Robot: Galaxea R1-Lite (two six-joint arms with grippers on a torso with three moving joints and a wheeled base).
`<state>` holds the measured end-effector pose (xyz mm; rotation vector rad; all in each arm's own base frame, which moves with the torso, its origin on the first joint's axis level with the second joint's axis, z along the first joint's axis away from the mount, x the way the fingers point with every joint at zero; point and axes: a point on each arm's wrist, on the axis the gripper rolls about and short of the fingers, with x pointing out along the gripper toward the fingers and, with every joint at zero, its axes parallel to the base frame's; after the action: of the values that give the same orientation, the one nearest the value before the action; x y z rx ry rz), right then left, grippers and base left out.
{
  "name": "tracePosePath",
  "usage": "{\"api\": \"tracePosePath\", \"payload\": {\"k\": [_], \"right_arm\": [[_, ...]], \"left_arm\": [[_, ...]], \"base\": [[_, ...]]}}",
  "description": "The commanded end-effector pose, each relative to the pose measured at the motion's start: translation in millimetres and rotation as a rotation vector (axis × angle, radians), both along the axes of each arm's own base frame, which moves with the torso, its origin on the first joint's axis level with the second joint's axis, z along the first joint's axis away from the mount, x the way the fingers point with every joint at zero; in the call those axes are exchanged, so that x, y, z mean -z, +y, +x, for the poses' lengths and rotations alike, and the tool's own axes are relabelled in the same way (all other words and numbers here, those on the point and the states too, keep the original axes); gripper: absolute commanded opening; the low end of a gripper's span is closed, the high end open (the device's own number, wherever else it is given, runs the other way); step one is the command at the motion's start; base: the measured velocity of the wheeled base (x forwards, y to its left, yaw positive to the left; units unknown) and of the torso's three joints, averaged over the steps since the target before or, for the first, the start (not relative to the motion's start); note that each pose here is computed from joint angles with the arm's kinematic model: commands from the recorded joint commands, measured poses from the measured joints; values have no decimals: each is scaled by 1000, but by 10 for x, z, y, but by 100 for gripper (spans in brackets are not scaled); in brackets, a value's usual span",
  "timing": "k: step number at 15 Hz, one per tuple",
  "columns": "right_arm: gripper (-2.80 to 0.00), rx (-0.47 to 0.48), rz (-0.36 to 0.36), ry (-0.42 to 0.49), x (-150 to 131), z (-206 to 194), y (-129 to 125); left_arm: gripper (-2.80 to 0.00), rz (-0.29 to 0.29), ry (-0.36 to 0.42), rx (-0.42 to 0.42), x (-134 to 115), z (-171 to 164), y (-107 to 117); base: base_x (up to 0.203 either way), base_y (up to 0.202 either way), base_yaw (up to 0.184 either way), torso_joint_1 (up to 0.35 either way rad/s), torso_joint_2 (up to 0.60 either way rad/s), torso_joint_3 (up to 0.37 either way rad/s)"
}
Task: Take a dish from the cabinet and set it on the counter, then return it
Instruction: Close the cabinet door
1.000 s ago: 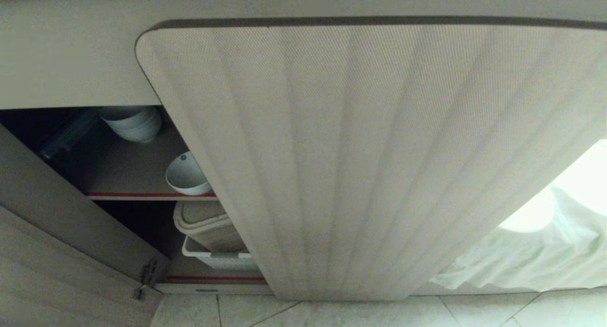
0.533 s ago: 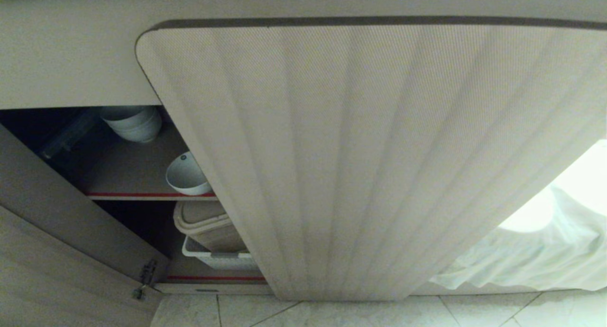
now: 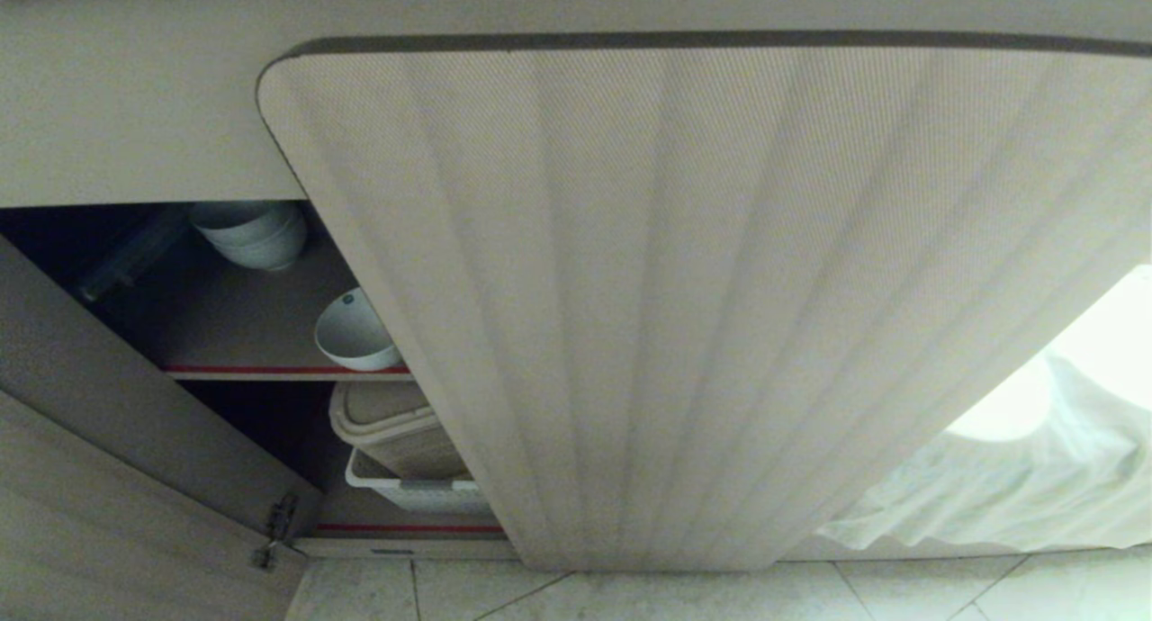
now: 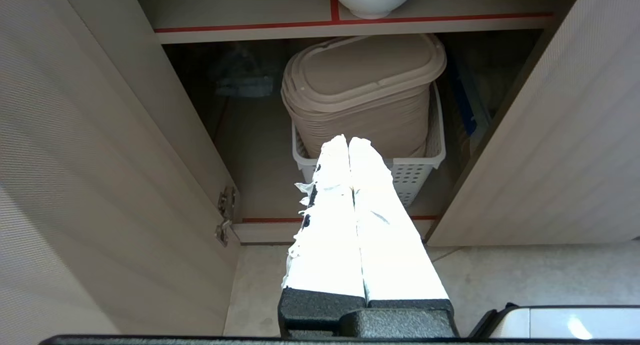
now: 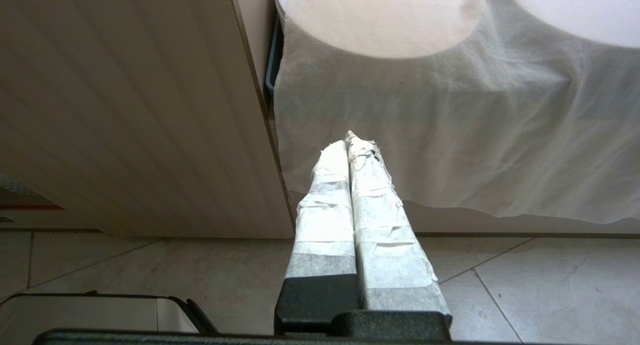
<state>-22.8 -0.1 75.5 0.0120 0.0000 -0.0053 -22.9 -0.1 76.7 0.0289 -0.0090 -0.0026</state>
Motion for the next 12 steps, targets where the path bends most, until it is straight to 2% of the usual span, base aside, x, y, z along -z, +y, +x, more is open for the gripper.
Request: {"api": "tracePosePath", "payload": {"k": [1, 6, 12], "right_arm": [[-280, -1, 0, -1, -1, 0, 0], [-280, 1, 0, -2, -1, 0, 0], [-280, 1, 0, -1, -1, 0, 0]], "left_arm": [[-280, -1, -2, 3, -1, 0, -1], [-280, -1, -2, 2, -1, 0, 0], [-280, -1, -2, 3, -1, 0, -1]], "base": [[0, 0, 0, 0, 0, 0], [0, 0, 0, 0, 0, 0], [-185, 0, -2, 1, 3, 1]]}}
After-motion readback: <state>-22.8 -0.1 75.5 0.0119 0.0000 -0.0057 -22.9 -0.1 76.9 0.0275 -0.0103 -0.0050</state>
